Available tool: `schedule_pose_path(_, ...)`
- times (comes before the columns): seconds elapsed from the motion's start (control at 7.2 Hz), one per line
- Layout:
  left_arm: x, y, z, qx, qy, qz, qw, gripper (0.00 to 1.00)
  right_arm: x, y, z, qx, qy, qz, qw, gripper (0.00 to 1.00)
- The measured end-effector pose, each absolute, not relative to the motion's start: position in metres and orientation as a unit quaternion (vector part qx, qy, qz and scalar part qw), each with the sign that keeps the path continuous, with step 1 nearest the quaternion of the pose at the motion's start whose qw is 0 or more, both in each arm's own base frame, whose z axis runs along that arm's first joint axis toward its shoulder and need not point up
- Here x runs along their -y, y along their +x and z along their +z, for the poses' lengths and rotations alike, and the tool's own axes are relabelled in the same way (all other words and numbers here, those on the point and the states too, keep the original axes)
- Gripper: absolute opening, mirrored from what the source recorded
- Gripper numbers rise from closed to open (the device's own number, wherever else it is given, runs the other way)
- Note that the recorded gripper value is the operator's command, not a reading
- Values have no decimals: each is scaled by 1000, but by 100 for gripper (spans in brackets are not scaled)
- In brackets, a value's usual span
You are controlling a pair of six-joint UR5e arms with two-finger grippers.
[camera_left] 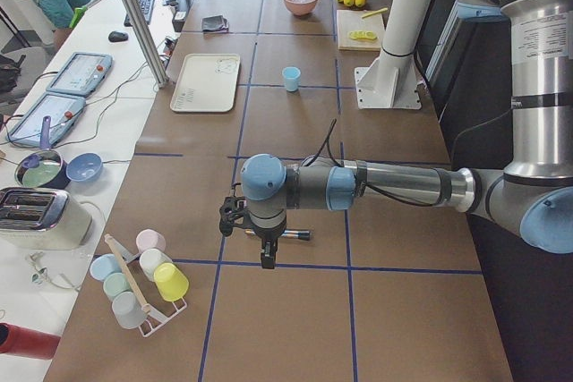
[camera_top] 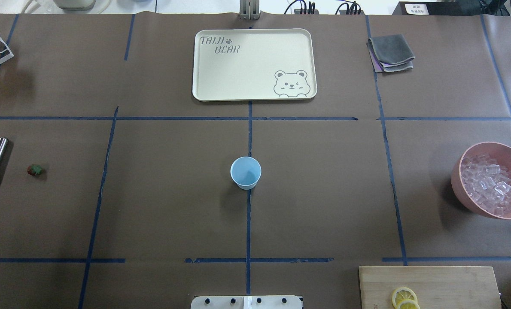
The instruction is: Mash ice and strawberries in cup
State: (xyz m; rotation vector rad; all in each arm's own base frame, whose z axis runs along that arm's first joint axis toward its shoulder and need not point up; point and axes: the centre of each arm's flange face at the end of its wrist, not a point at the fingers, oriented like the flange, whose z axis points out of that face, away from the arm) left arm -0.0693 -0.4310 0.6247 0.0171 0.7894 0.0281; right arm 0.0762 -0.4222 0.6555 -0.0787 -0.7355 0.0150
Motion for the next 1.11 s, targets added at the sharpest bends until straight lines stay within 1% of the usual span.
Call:
schedule_pose_path(0.56, 431, -69, 626, -384, 7, 14, 923, 100, 426, 76, 651, 359, -32, 3, 933, 100)
schedule_pose_path(0.83, 431, -68, 626, -384, 7, 14, 923, 100, 440, 76, 638, 360, -20, -1, 933, 100)
schedule_pose_path(1.11, 429, -68, 628, -385, 5, 14, 923, 100, 442, 74, 626, 370, -9, 0, 929, 100)
